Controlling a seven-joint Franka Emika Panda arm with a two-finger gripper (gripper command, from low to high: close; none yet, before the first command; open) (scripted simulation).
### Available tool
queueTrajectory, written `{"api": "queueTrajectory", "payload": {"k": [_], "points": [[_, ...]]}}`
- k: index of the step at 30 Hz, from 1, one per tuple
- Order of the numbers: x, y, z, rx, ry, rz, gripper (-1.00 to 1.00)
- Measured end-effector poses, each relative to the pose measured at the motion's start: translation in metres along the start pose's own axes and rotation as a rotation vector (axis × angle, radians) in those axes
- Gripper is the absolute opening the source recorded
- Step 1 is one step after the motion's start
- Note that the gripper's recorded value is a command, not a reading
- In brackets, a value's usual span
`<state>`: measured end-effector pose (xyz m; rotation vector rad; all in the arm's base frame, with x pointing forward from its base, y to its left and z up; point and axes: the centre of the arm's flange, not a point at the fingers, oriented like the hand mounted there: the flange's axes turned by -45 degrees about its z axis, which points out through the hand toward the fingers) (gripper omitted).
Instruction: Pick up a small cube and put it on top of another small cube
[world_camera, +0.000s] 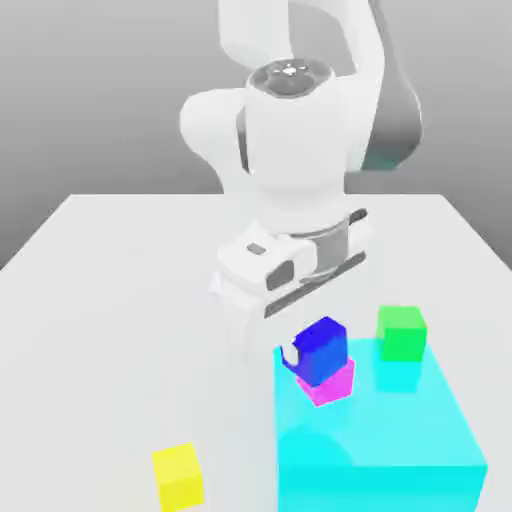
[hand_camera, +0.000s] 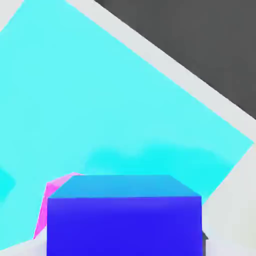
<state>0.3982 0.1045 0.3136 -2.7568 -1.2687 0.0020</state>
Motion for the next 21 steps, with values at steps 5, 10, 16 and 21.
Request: {"api": "queueTrajectory", "payload": {"k": [5,10,16,21], "points": [[0.017,-0.107,-0.021,-0.065,-0.050,-0.330,-1.00],[0.015,-0.120,0.028,-0.085,-0.062,-0.389,-1.00],[0.014,-0.120,0.036,-0.085,-0.062,-0.391,1.00],[0.017,-0.122,0.007,-0.088,-0.062,-0.392,1.00]]}}
